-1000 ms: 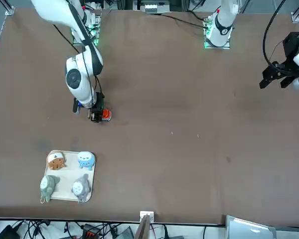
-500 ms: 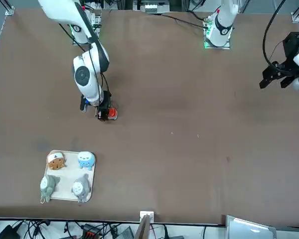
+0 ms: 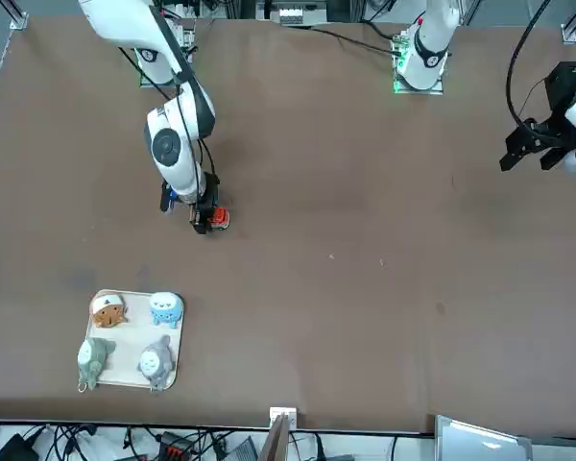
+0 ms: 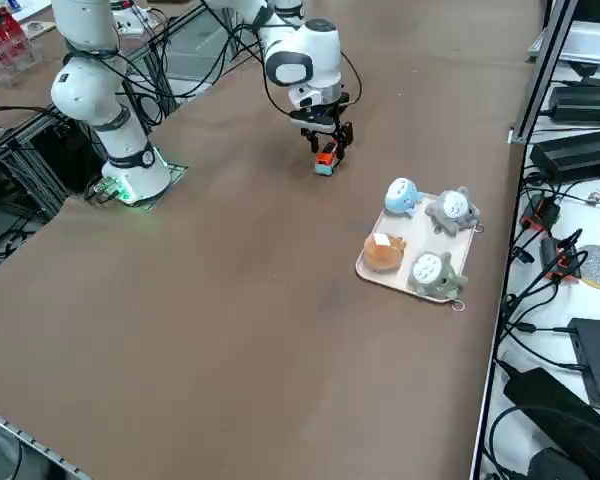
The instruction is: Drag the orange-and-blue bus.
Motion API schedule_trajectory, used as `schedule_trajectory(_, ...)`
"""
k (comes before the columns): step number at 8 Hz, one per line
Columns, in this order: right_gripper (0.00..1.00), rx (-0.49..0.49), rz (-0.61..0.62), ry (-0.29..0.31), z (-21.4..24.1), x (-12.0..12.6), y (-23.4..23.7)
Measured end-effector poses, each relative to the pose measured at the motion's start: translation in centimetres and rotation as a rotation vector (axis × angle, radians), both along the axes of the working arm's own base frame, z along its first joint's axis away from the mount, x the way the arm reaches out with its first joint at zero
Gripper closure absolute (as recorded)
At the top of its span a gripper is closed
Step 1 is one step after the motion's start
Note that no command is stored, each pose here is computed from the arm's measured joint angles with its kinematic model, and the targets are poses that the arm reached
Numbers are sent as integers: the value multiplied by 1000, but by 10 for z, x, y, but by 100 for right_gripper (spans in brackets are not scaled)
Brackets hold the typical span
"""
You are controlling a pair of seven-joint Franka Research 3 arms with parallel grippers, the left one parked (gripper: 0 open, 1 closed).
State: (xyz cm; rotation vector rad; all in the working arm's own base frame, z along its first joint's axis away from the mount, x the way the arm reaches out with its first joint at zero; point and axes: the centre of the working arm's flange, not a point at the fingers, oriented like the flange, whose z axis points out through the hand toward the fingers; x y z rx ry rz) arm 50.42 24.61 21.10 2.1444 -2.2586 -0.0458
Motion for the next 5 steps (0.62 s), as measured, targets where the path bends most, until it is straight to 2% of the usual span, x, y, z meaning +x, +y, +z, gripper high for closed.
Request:
schedule_trajectory(3,0,-39,8,63,40,20,3)
schedule_trajectory(5,0,-52,129,97,81,20,2)
